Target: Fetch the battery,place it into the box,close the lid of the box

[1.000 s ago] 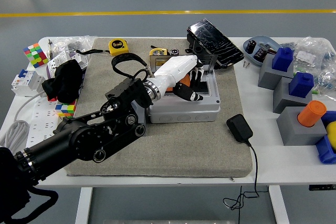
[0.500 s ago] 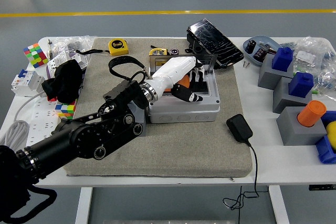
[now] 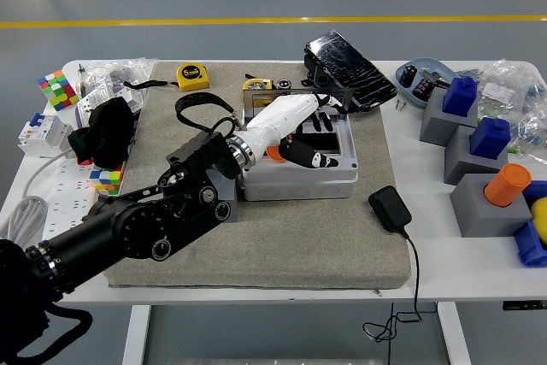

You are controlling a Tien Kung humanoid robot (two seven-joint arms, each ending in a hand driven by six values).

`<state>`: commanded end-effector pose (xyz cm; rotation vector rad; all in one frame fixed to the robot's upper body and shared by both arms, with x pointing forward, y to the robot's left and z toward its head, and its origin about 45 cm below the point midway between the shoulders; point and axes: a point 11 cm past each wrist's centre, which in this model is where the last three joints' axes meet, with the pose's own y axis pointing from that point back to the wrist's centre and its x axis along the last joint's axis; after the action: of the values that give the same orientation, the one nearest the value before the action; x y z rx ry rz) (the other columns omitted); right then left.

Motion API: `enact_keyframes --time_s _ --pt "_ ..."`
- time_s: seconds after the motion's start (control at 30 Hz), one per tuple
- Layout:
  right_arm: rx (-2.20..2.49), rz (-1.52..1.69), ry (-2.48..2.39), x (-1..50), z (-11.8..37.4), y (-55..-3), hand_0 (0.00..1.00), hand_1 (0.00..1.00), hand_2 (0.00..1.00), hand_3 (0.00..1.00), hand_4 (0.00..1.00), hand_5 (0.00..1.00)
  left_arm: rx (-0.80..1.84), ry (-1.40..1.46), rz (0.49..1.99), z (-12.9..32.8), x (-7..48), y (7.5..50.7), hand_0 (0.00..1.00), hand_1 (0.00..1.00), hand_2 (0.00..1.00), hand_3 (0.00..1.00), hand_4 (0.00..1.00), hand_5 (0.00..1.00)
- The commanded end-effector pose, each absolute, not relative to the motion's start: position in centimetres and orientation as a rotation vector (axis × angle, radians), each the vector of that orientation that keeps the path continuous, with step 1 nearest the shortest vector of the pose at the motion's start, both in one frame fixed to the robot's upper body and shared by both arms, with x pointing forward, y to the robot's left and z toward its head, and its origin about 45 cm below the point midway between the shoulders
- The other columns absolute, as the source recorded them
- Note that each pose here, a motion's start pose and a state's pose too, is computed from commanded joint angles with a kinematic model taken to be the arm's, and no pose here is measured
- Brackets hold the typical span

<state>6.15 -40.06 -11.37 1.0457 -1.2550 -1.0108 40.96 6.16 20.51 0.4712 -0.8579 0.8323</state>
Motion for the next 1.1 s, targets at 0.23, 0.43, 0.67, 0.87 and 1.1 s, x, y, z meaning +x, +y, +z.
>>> enact_keyframes --time_s 0.23,0.43,0.67,0.87,1.1 --pt "1.040 -1.020 -1.257 5.9 -11.4 -40.0 0.635 0.647 0.672 0.602 0.990 0.586 0.378 -0.799 0.846 21.8 39.4 5.2 0.232 0.466 0.547 0.715 0.998 0.246" --pt "1.040 -1.023 -1.260 5.8 -11.5 -39.9 0.635 0.647 0.672 0.602 0.990 0.586 0.295 -0.732 0.899 23.2 37.7 5.5 0.232 0.452 0.504 0.681 0.998 0.259" --pt "1.037 -1.023 -1.265 5.7 -11.5 -40.0 0.636 0.647 0.672 0.602 0.990 0.586 0.306 -0.707 0.984 23.6 36.8 10.0 0.334 0.527 0.518 0.603 0.998 0.303" --pt "1.035 -1.027 -1.272 5.7 -11.4 -40.1 0.636 0.647 0.672 0.602 0.990 0.585 0.380 -0.694 1.050 22.5 36.1 14.1 0.525 0.636 0.582 0.581 0.998 0.341" --pt "1.033 -1.029 -1.269 5.6 -11.5 -40.0 0.636 0.647 0.672 0.602 0.991 0.586 0.496 -0.674 1.074 20.1 35.6 17.0 0.569 0.676 0.625 0.606 0.998 0.359"
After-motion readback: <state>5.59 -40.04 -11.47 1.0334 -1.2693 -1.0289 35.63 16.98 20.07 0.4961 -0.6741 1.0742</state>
